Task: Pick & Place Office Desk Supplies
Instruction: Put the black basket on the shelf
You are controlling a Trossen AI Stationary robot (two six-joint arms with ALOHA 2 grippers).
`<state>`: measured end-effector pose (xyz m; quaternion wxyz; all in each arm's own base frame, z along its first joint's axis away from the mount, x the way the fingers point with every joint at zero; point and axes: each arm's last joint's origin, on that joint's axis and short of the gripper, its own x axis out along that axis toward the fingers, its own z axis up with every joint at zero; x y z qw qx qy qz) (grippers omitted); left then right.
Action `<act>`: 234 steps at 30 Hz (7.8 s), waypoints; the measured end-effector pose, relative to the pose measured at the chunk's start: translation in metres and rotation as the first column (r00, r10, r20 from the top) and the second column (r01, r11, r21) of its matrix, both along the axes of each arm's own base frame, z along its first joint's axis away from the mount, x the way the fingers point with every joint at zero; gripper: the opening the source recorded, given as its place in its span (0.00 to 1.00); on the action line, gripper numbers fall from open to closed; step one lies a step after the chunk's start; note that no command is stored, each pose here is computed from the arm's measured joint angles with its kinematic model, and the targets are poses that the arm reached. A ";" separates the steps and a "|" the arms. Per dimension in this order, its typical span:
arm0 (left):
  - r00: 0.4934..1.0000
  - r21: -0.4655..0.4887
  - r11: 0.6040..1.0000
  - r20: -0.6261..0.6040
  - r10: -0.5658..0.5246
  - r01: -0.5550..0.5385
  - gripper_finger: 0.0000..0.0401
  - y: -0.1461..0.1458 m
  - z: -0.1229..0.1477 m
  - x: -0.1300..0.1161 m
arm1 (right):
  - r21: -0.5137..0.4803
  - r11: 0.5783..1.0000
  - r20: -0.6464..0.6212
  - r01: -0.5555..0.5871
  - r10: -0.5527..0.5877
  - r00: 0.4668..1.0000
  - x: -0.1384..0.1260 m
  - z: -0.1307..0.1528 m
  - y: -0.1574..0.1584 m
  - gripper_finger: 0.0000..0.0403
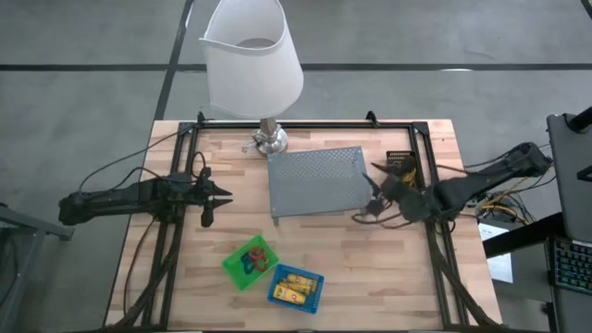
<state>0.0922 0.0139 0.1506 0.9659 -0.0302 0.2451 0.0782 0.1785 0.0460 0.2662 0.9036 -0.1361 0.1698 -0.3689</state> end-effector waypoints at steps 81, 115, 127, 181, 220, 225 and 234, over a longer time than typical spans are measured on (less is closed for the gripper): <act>1.000 0.000 1.000 0.000 0.000 0.000 0.27 0.000 0.000 0.000 | 0.554 0.720 -0.784 0.417 0.283 0.553 -0.050 -0.079 -0.229 0.26; 1.000 0.000 1.000 0.000 0.000 0.000 0.26 0.000 0.000 0.000 | 0.569 0.718 -0.757 0.401 0.267 0.596 -0.046 -0.084 -0.234 0.10; 1.000 0.000 1.000 0.000 0.000 0.000 0.26 0.000 0.000 0.000 | 0.690 0.469 -0.701 0.551 0.243 0.670 -0.053 -0.086 -0.218 0.02; 1.000 0.000 1.000 0.000 0.000 0.000 0.26 0.000 0.000 0.000 | 0.806 0.222 -0.591 0.548 0.307 0.746 -0.026 -0.099 -0.139 0.02; 1.000 0.000 1.000 0.001 0.000 0.000 0.26 0.000 0.000 0.000 | 0.852 0.359 -0.419 0.381 0.032 0.907 -0.026 -0.037 -0.061 0.02; 1.000 0.000 1.000 0.000 0.000 0.000 0.26 0.000 0.000 0.000 | 0.878 0.442 -0.232 0.182 0.061 0.971 -0.021 -0.015 -0.051 0.02; 1.000 0.000 1.000 0.001 0.000 0.000 0.26 0.000 0.000 0.000 | 0.738 0.668 -0.343 0.100 0.244 0.907 -0.033 0.006 -0.046 0.02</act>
